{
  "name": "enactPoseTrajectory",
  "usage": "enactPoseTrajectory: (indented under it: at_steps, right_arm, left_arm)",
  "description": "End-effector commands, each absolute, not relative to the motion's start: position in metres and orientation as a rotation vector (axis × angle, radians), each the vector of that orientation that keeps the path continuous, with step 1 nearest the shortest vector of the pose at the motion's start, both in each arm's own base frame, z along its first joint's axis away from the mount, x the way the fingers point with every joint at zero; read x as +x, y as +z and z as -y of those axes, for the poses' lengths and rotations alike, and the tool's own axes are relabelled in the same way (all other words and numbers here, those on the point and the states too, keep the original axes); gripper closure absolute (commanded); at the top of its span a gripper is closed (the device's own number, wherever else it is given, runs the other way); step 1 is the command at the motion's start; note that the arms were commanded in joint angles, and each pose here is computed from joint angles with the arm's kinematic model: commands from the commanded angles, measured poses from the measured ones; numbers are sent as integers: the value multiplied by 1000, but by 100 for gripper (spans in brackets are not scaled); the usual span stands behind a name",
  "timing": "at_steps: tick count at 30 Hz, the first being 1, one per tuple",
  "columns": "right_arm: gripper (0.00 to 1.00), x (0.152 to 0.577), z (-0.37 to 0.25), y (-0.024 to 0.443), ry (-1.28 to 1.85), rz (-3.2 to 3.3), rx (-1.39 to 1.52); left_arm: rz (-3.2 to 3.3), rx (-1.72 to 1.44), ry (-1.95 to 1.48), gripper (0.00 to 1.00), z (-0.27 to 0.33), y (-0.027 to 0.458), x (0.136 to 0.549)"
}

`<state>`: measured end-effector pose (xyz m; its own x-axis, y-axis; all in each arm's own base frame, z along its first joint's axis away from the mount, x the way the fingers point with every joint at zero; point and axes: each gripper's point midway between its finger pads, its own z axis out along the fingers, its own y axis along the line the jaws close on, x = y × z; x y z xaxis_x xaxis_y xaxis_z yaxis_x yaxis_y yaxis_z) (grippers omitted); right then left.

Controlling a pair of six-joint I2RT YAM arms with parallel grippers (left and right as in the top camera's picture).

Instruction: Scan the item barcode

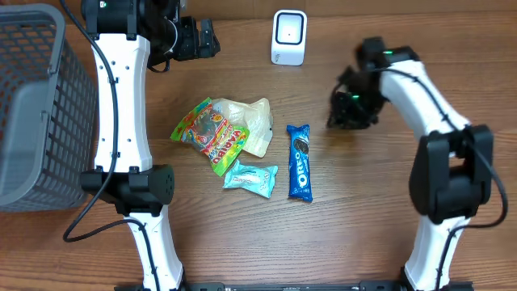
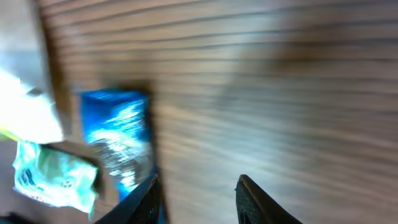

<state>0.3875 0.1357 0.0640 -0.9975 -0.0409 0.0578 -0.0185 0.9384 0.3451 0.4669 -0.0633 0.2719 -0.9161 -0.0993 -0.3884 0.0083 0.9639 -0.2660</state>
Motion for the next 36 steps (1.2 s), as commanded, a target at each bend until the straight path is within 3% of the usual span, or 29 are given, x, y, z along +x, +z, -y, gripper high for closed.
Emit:
enactPoseTrajectory:
  at_steps: [1, 13, 23, 26, 29, 32, 36]
  right_arm:
    - [59, 378, -175, 92, -300, 3162, 131]
    - [59, 348, -215, 47, 298, 3286, 305]
    - [59, 345, -219, 11, 307, 3326, 354]
    - [73, 339, -215, 0, 312, 3313, 355]
    - [96, 335, -214, -3, 302, 3301, 353]
    - [96, 331, -220, -4, 230, 3278, 349]
    - [96, 318, -254, 25, -237, 3105, 434]
  left_arm:
    - [-2683, -64, -372, 0, 66, 283, 462]
    - [-2683, -64, -371, 0, 66, 283, 462]
    - [-2683, -64, -372, 0, 66, 283, 462]
    - [-2683, -64, -372, 0, 66, 283, 462]
    - [-2684, -63, -372, 0, 67, 283, 462]
    - [-2683, -63, -372, 0, 67, 283, 462]
    - [-2683, -64, -372, 0, 66, 283, 462]
